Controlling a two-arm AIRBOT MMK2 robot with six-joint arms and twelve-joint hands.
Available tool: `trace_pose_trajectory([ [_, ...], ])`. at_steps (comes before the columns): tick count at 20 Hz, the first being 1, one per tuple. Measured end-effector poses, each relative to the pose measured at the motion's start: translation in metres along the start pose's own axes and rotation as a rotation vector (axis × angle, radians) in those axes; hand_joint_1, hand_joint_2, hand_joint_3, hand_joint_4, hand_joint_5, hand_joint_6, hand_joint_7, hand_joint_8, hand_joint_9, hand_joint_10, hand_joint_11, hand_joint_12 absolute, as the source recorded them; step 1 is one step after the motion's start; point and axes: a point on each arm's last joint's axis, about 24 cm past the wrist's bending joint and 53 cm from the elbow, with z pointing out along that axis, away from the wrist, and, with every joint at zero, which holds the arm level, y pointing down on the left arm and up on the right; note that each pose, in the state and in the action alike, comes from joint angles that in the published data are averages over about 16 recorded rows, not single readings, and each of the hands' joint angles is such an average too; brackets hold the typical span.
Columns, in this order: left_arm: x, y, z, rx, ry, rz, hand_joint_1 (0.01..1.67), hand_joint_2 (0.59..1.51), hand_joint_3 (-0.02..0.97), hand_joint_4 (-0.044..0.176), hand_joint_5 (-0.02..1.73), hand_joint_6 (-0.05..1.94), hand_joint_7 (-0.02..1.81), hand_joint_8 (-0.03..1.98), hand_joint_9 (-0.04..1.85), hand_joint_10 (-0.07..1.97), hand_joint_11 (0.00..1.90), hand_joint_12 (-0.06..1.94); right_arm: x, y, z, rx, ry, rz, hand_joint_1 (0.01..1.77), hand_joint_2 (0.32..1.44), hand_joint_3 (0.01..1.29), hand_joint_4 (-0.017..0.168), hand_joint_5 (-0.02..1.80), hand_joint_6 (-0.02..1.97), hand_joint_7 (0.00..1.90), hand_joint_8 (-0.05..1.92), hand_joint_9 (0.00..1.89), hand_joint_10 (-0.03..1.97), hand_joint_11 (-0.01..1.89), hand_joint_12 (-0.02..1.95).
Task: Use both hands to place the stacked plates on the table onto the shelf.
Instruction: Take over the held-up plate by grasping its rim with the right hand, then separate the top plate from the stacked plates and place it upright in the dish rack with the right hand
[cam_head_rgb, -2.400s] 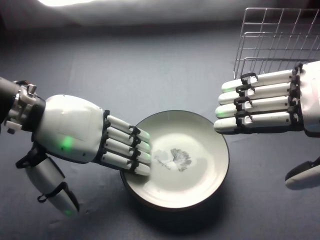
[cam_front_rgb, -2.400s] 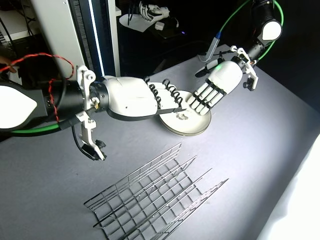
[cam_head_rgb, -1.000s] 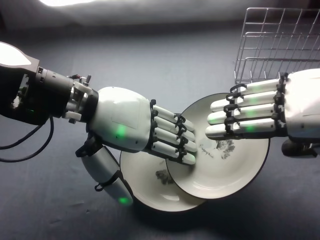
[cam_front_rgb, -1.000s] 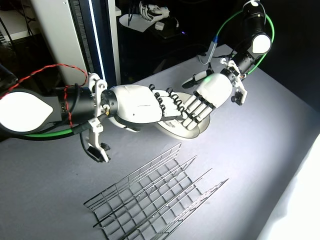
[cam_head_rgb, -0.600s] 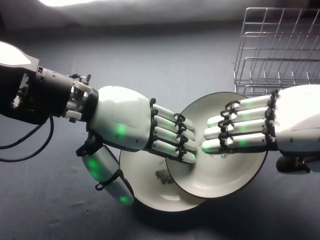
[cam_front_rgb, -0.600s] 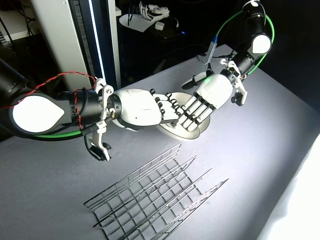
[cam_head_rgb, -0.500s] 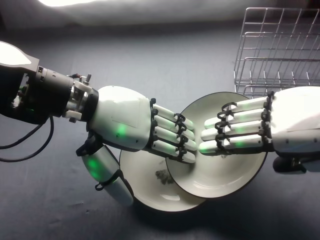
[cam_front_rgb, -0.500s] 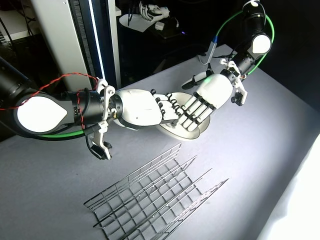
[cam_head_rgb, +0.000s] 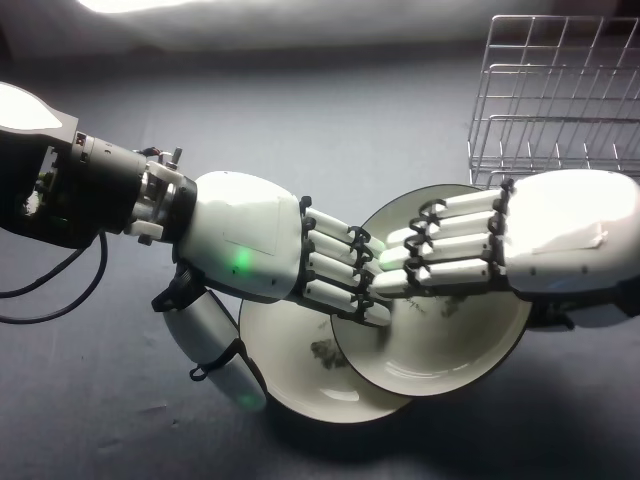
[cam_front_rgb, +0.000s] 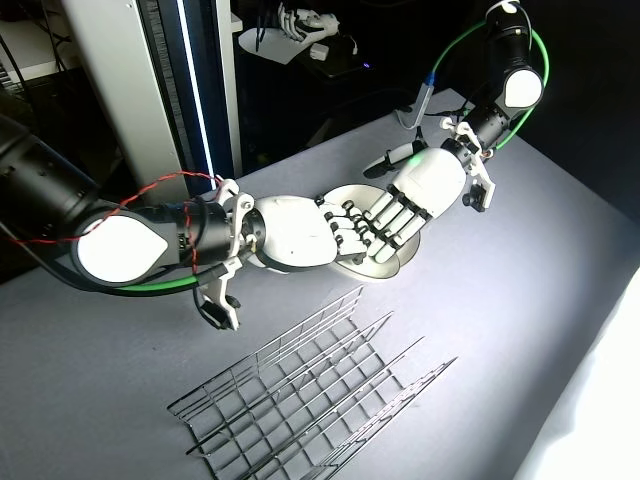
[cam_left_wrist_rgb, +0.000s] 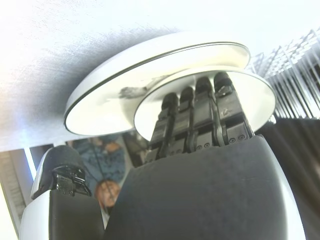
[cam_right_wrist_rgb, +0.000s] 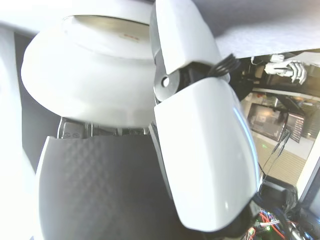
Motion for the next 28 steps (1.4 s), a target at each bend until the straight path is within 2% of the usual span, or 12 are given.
trace_pose_trajectory([
  [3, 0.000, 0.000, 0.000, -0.001, 0.000, 0.000, 0.02, 1.078, 0.019, -0.002, 0.01, 0.01, -0.01, -0.01, 0.02, 0.00, 0.02, -0.02, -0.002, -0.002, 0.005, 0.000, -0.005, -0.001, 1.37, 1.09, 0.03, 0.001, 0.05, 0.02, 0.06, 0.01, 0.08, 0.03, 0.01, 0.85],
  [7, 0.000, 0.001, -0.001, -0.003, 0.000, -0.001, 0.02, 1.081, 0.018, -0.002, 0.01, 0.01, -0.01, -0.01, 0.02, 0.00, 0.02, -0.02, -0.005, -0.001, 0.011, -0.005, -0.015, -0.004, 1.34, 1.11, 0.02, 0.001, 0.18, 0.06, 0.18, 0.02, 0.17, 0.13, 0.04, 1.04],
  [12, -0.001, 0.003, -0.003, -0.008, -0.004, -0.003, 0.02, 1.084, 0.019, 0.002, 0.01, 0.00, 0.00, -0.01, 0.02, 0.00, 0.02, -0.02, -0.010, 0.003, 0.013, -0.023, -0.028, -0.005, 1.27, 1.10, 0.02, 0.001, 0.39, 0.30, 0.43, 0.18, 0.37, 0.39, 0.23, 1.28],
  [16, -0.009, 0.005, -0.013, -0.023, -0.029, -0.012, 0.02, 1.084, 0.019, 0.003, 0.01, 0.00, 0.00, -0.01, 0.02, 0.00, 0.02, -0.01, -0.013, 0.009, 0.014, -0.043, -0.039, -0.008, 1.22, 1.08, 0.02, -0.001, 0.57, 0.53, 0.63, 0.37, 0.55, 0.68, 0.43, 1.48],
  [18, -0.016, 0.007, -0.022, -0.035, -0.049, -0.018, 0.02, 1.085, 0.019, 0.004, 0.01, 0.00, 0.01, -0.01, 0.02, 0.01, 0.01, -0.01, -0.016, 0.012, 0.015, -0.055, -0.045, -0.011, 1.21, 1.07, 0.02, -0.001, 0.64, 0.64, 0.71, 0.47, 0.64, 0.81, 0.54, 1.56],
  [22, -0.034, 0.010, -0.048, -0.064, -0.102, -0.031, 0.02, 1.085, 0.019, 0.005, 0.01, 0.00, 0.01, -0.01, 0.02, 0.01, 0.01, 0.00, -0.023, 0.020, 0.015, -0.076, -0.061, -0.017, 1.19, 1.04, 0.01, 0.000, 0.72, 0.88, 0.81, 0.68, 0.76, 1.00, 0.73, 1.58],
  [25, -0.046, 0.013, -0.073, -0.094, -0.147, -0.040, 0.02, 1.084, 0.019, 0.004, 0.01, 0.00, 0.02, -0.01, 0.02, 0.01, 0.01, 0.00, -0.031, 0.026, 0.015, -0.084, -0.076, -0.022, 1.20, 1.02, 0.01, 0.007, 0.76, 0.98, 0.84, 0.82, 0.83, 1.06, 0.81, 1.59],
  [28, -0.056, 0.016, -0.105, -0.134, -0.193, -0.059, 0.02, 1.084, 0.018, 0.003, 0.01, 0.00, 0.02, -0.01, 0.02, 0.01, 0.01, 0.00, -0.044, 0.031, 0.014, -0.087, -0.100, -0.023, 1.20, 1.02, 0.01, 0.013, 0.79, 1.01, 0.87, 0.88, 0.87, 1.08, 0.83, 1.59],
])
